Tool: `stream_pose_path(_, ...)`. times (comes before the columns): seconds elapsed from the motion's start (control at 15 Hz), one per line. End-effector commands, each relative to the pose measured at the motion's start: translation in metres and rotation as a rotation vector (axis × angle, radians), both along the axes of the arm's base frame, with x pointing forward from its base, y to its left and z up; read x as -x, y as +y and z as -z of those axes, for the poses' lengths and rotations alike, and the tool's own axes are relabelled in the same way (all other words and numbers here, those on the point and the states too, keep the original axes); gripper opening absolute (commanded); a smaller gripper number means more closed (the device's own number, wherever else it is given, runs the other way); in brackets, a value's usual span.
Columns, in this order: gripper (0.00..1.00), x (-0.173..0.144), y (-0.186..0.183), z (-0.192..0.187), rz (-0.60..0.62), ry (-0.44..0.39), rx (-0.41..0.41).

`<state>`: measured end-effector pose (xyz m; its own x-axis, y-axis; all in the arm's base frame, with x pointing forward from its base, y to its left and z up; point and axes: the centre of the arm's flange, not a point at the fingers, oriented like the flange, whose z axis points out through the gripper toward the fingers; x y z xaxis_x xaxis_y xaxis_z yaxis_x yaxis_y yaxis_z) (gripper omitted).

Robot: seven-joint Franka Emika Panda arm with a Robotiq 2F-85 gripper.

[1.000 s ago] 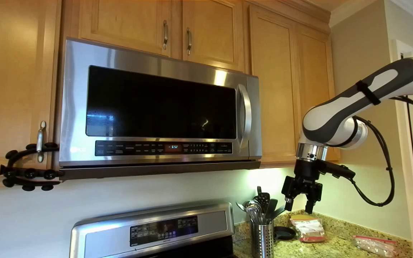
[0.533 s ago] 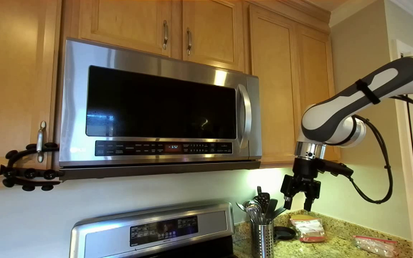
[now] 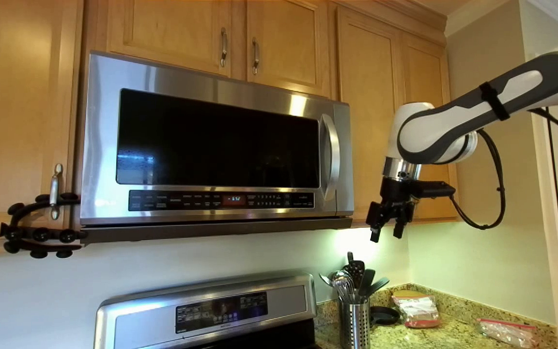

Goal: Open the microwave

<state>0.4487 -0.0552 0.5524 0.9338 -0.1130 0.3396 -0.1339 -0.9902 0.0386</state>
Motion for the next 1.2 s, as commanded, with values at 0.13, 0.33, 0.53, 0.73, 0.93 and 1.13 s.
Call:
stream_pose_path(0.13,1.00,-0.024,0.006,-0.061,-0.023,-0.091,0.092)
stream_pose_path(0.33,1.00,-0.010,0.007,-0.053,-0.026,-0.096,0.062)
stream_pose_path(0.53,1.00,-0.010,0.007,-0.050,-0.026,-0.091,0.062)
stream_pose_path(0.73,1.00,-0.014,0.007,-0.054,-0.021,-0.101,0.065)
stream_pose_path(0.93,1.00,-0.028,0.006,-0.077,-0.003,-0.152,0.109)
stream_pose_path(1.13,1.00,-0.041,0.001,-0.094,0.029,-0.192,0.131)
